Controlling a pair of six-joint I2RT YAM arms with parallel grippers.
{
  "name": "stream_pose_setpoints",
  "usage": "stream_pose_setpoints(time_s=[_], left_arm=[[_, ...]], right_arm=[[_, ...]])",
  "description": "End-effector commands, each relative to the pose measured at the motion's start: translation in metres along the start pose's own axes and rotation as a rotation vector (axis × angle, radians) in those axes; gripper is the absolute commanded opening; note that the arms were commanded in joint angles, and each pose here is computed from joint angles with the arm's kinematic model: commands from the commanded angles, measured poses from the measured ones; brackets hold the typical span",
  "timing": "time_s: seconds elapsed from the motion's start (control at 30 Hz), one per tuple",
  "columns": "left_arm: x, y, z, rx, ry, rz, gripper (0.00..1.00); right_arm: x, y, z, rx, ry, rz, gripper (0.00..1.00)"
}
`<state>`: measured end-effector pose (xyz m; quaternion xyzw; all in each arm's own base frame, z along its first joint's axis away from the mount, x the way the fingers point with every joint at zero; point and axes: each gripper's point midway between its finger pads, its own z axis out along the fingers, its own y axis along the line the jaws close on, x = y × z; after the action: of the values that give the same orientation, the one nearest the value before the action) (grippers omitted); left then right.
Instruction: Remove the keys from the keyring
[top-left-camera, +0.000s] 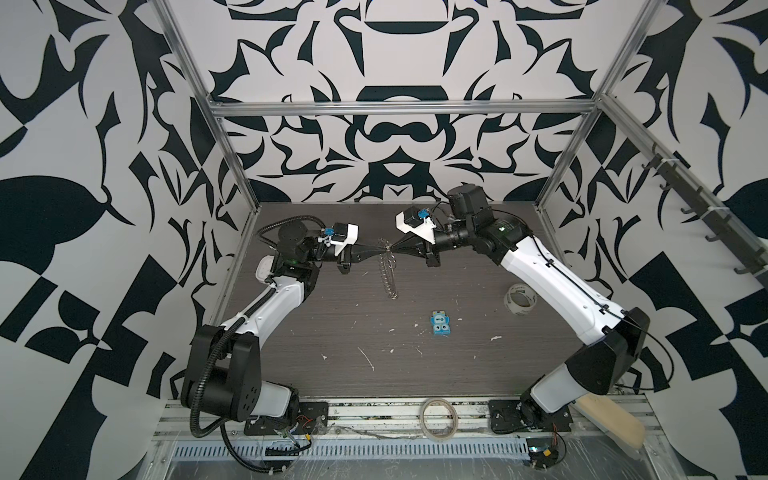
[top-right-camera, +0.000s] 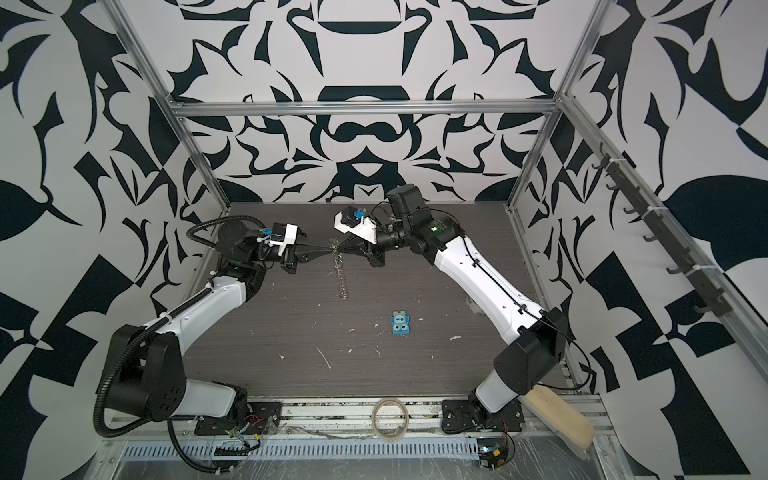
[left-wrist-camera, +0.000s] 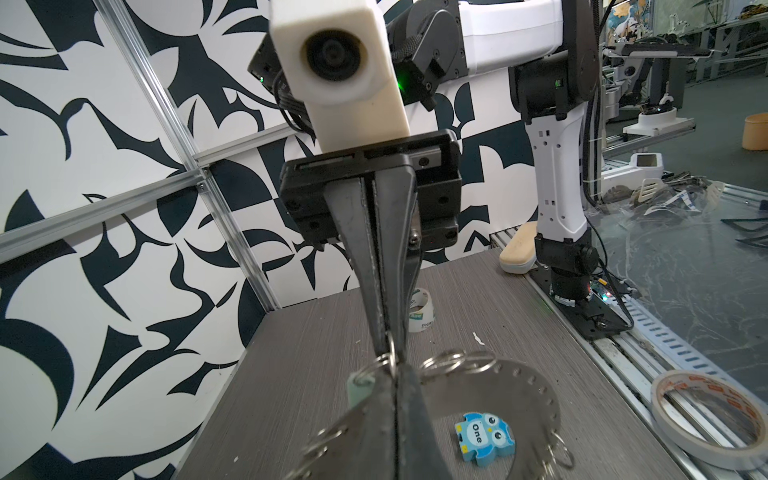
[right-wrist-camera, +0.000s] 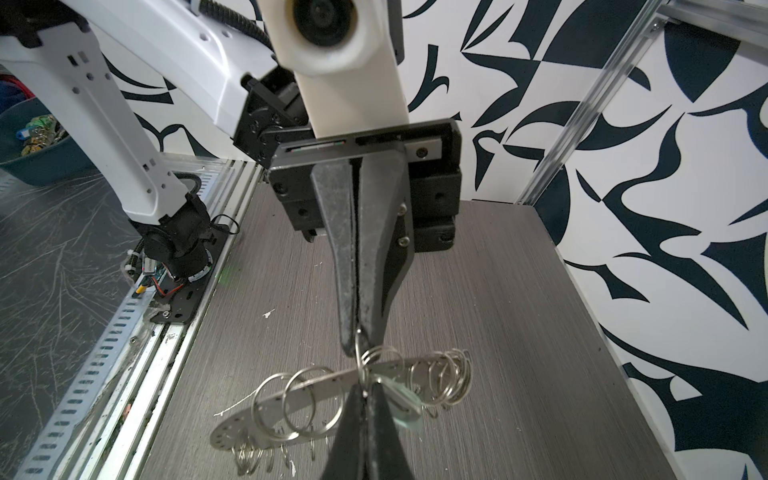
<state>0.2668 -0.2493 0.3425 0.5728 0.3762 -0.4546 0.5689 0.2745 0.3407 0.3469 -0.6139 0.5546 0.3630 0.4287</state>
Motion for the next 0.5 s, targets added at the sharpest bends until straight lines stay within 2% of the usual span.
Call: stream_pose_setpoints(time_s=[0.0, 0.1, 0.33, 0.47], left_arm=[[-0.004, 0.0, 0.002, 0.016, -0.005, 0.028, 0.0], [-0.003, 0.001, 0.002, 0.007, -0.006, 0.032, 0.0], [-0.001, 0.006, -0.003, -0.034, 0.0, 0.026, 0.4], [-0.005, 0.009, -0.009, -0.067, 0.005, 0.036, 0.43]], right_arm=[[-0.025, 0.002, -0.006, 0.01, -0.042, -0.067, 0.0], [-0.022, 0.0, -0.007, 0.03, -0.02, -0.083, 0.0], [-0.019, -0.006, -0.01, 0.074, 0.018, -0.105, 0.0], [-0.012, -0.01, -0.01, 0.101, 0.063, -0.111, 0.0]])
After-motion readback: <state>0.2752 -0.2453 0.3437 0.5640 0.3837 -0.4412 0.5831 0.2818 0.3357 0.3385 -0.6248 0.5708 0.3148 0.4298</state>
